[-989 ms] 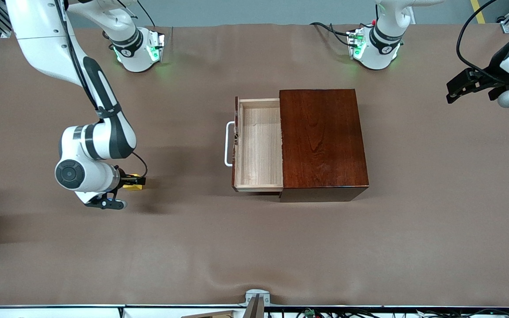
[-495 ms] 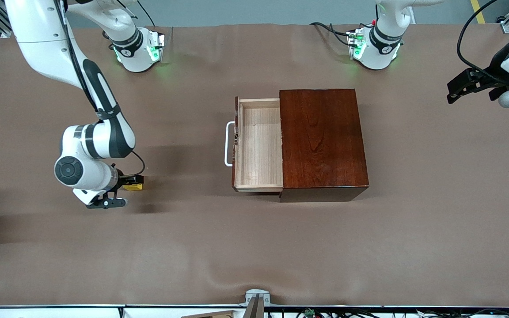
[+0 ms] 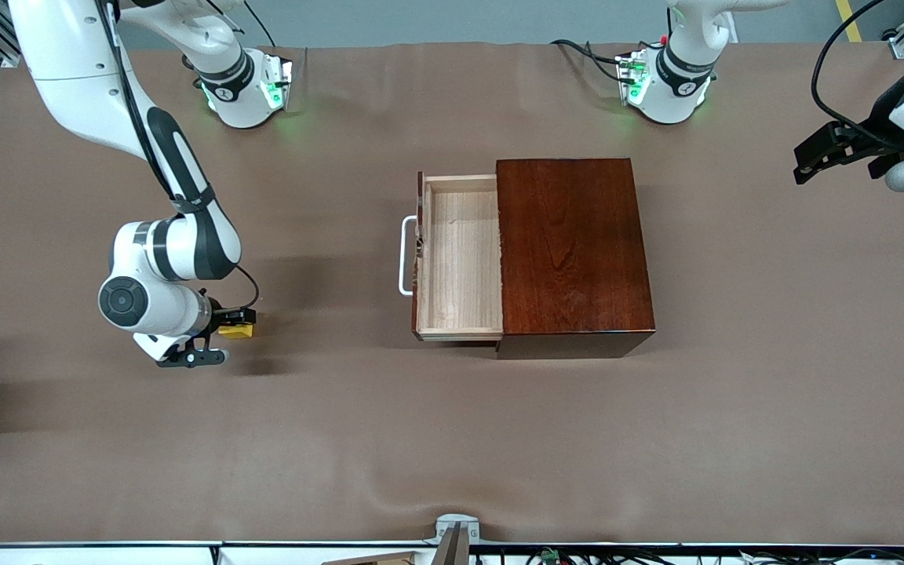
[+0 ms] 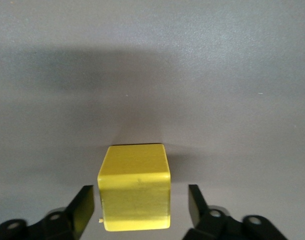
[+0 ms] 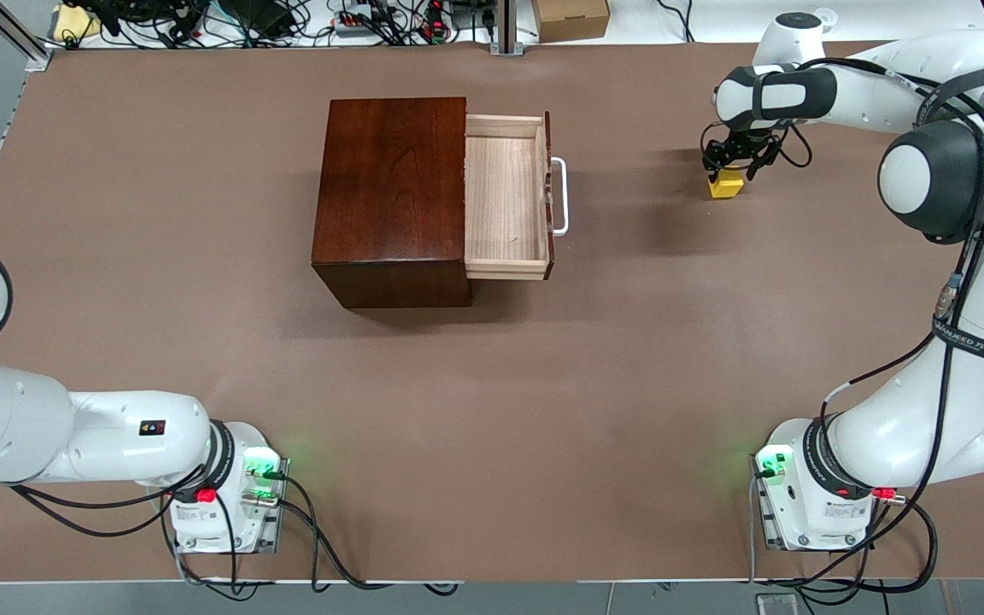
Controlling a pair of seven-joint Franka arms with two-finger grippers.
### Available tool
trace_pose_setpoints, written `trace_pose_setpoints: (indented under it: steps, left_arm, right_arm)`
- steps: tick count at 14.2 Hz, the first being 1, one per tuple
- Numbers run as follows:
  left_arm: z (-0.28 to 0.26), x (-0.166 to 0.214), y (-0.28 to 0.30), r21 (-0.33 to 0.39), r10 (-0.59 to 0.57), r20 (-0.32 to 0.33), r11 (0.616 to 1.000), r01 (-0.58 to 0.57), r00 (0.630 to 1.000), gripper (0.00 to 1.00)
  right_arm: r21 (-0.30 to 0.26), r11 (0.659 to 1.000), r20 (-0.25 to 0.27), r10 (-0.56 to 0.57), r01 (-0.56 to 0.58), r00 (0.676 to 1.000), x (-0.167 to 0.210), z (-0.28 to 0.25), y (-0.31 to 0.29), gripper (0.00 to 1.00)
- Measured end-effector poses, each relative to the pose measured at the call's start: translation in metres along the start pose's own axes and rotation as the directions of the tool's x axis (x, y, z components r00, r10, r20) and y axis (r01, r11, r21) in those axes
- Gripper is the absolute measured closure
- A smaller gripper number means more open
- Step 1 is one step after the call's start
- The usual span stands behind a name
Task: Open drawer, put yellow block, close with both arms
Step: 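Lift the yellow cube and carry it over the open drawer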
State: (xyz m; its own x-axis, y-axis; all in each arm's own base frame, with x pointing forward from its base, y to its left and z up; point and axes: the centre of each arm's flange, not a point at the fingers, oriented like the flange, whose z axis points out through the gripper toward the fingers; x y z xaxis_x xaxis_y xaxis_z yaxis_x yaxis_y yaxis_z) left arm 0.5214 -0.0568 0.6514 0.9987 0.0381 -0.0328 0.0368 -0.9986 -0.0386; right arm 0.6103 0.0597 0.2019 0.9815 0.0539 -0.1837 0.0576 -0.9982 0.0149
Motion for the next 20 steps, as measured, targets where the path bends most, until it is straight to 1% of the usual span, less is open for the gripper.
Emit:
trace_pose_setpoints:
  steps: [1,2,3,8,10,14,17,19,20]
  left_arm:
    - [0.0,0.0,0.0,0.0,0.0,0.001,1.0,0.0,1.0,0.0]
    - [0.0,0.0,0.0,0.0,0.0,0.001,1.0,0.0,1.0,0.0]
    - [0.0,0.0,0.0,0.0,-0.001,0.001,1.0,0.001,1.0,0.0]
    - [0.001,0.0,-0.001,0.0,-0.002,0.002,1.0,0.002,1.0,0.0]
    - [0.001,0.0,-0.001,0.0,-0.002,0.002,1.0,0.002,1.0,0.0]
    - [0.001,0.0,-0.001,0.0,-0.002,0.001,1.0,0.002,1.0,0.0]
    - [0.001,0.0,-0.001,0.0,-0.003,0.001,1.0,0.003,1.0,0.0]
    - [0.001,0.001,-0.002,0.0,-0.003,0.001,1.0,0.003,1.0,0.0]
    - [0.001,0.001,-0.002,0.0,-0.003,0.001,1.0,0.003,1.0,0.0]
  right_arm:
    - [0.0,1.0,0.0,0.0,0.0,1.0,0.0,0.0,0.0,0.3]
    - [0.001,1.0,-0.002,0.0,0.0,1.0,0.0,0.001,0.0,0.43]
    - [0.001,1.0,-0.003,0.0,0.0,1.0,0.0,0.001,0.0,0.45]
    - [0.003,1.0,-0.004,-0.011,0.011,1.0,-0.001,-0.002,-0.01,0.45]
    - [0.007,1.0,0.003,-0.002,0.002,1.0,-0.001,-0.012,-0.018,0.45]
    - [0.009,0.995,0.029,0.103,-0.103,0.994,-0.003,-0.048,-0.031,0.45]
    - [0.004,0.968,0.052,0.252,-0.253,0.966,-0.014,-0.074,-0.06,0.45]
    - [-0.012,0.935,0.068,0.356,-0.356,0.932,-0.024,-0.089,-0.088,0.45]
    - [-0.021,0.91,0.08,0.414,-0.413,0.907,-0.029,-0.096,-0.103,0.45]
